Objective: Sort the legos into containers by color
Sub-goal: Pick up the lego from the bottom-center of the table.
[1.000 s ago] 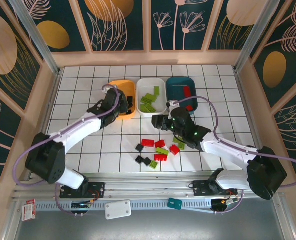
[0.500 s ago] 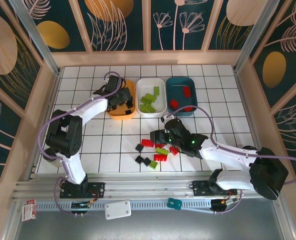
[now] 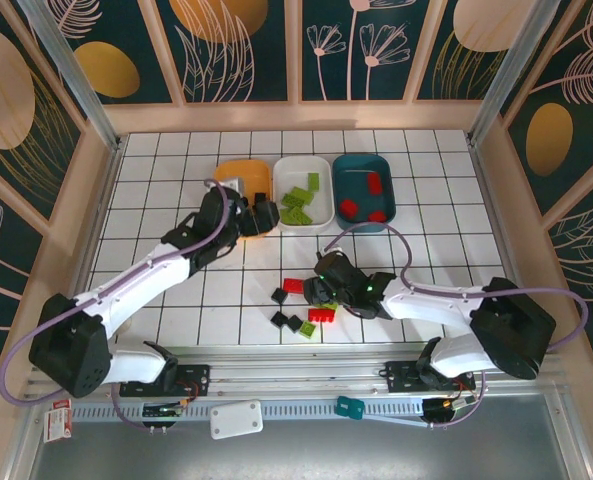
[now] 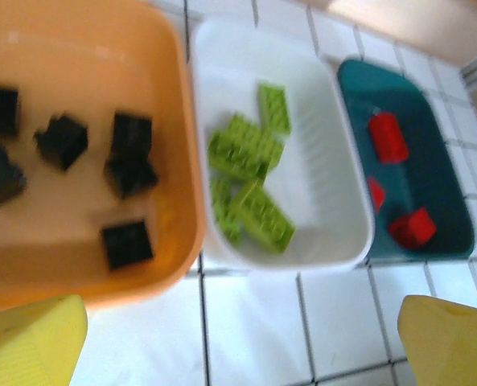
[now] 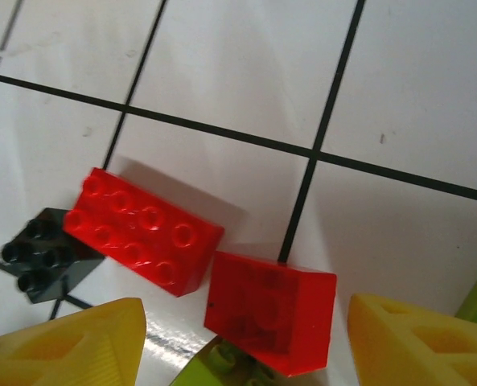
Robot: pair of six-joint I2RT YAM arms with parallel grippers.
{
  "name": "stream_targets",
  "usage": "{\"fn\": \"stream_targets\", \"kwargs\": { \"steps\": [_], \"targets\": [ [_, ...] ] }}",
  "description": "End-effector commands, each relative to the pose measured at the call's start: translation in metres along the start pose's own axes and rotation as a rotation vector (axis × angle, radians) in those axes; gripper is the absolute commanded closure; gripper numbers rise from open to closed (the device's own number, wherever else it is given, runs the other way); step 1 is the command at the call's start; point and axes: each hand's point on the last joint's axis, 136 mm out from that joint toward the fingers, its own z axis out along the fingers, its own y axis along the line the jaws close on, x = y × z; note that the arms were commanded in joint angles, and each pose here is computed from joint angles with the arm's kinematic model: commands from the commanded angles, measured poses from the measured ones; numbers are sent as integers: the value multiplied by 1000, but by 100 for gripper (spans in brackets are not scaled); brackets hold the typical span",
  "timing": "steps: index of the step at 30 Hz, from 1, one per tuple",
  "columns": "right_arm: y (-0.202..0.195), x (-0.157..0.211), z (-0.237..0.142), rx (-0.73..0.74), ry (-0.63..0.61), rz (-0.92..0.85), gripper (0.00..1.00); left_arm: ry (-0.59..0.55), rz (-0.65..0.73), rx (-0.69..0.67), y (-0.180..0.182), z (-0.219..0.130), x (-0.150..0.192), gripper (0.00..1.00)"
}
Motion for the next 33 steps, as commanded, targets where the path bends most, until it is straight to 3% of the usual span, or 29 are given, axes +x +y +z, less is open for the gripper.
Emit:
{"fn": "stream_targets", "kwargs": {
  "steps": [1, 12, 17, 23, 33],
  "targets": [
    [-4, -8, 6, 65, -16, 2, 31, 4, -44, -7, 14, -8, 14, 2],
    [-16, 14, 25, 161, 112, -73, 37, 3, -50, -62, 40, -21, 35, 1],
    [-23, 14, 33, 203, 120, -84, 51, 19, -50, -70, 43, -18, 40, 2],
    [-17, -14, 23, 163, 11, -63, 66, 30, -50, -64, 42, -18, 42, 1],
    [-20, -90, -29, 40, -223, 52, 78, 67, -75, -29, 43, -20, 59, 2]
  ]
}}
